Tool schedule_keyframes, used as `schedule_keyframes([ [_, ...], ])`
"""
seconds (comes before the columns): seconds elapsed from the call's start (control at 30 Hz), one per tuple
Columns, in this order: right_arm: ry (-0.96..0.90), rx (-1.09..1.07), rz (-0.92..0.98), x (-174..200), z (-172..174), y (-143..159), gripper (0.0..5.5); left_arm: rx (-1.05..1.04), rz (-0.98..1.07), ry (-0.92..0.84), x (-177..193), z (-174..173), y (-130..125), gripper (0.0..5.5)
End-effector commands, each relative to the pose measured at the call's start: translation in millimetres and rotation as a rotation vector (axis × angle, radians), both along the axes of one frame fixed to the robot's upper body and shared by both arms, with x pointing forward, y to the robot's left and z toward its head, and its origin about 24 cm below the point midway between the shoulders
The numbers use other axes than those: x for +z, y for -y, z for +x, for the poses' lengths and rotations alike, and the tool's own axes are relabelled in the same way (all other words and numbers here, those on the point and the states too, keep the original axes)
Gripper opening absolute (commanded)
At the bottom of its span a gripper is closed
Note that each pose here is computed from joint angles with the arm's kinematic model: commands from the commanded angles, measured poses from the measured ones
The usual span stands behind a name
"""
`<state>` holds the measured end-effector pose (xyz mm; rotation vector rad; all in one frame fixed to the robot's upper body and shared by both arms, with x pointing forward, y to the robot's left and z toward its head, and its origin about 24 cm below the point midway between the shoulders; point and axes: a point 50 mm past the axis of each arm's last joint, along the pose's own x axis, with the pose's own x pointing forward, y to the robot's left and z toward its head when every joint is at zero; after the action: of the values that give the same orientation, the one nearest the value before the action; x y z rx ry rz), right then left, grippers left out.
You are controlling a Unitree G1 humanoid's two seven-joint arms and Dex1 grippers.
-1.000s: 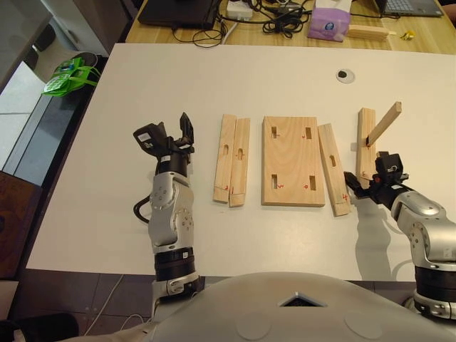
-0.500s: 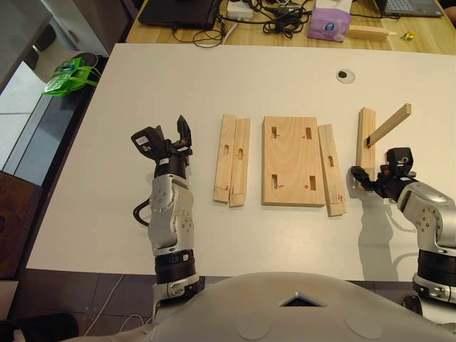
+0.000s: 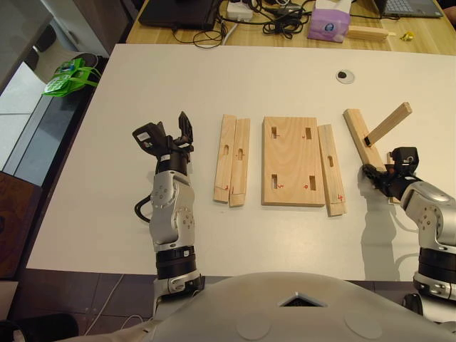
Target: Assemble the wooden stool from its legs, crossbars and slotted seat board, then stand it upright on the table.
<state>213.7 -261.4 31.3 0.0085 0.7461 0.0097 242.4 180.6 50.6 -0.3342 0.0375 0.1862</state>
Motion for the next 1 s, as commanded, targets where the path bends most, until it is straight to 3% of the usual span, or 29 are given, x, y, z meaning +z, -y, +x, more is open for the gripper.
schedule_keyframes([
  [0.03, -0.07, 0.001, 0.041, -17, -6, -7, 2.07, 0.0, 0.004, 0.008, 2, 4, 0, 3.33],
  [0.17, -0.006, 0.05, 0.047, -13, -1, -10, 2.06, 0.003, 0.005, 0.012, 3, 4, 0, 3.33],
  [0.4, 0.204, 0.183, -0.107, -1, 16, -2, 2.06, 0.023, 0.035, 0.044, 12, 12, -15, 3.33],
  [0.57, 0.456, 0.303, -0.128, 27, 34, -7, 2.06, -0.063, 0.094, 0.143, 45, 25, -33, 3.33],
  [0.63, 0.54, 0.361, -0.116, 38, 42, -11, 2.06, -0.175, 0.06, 0.189, 58, 31, -25, 3.33],
  [0.8, 0.804, 0.597, 0.005, 88, 61, -25, 2.06, -0.595, -0.237, 0.227, 73, 49, 29, 3.33],
  [1.0, 0.891, 0.873, 0.103, 118, 69, -51, 2.06, -0.787, -0.487, 0.279, 97, 64, 65, 3.33],
])
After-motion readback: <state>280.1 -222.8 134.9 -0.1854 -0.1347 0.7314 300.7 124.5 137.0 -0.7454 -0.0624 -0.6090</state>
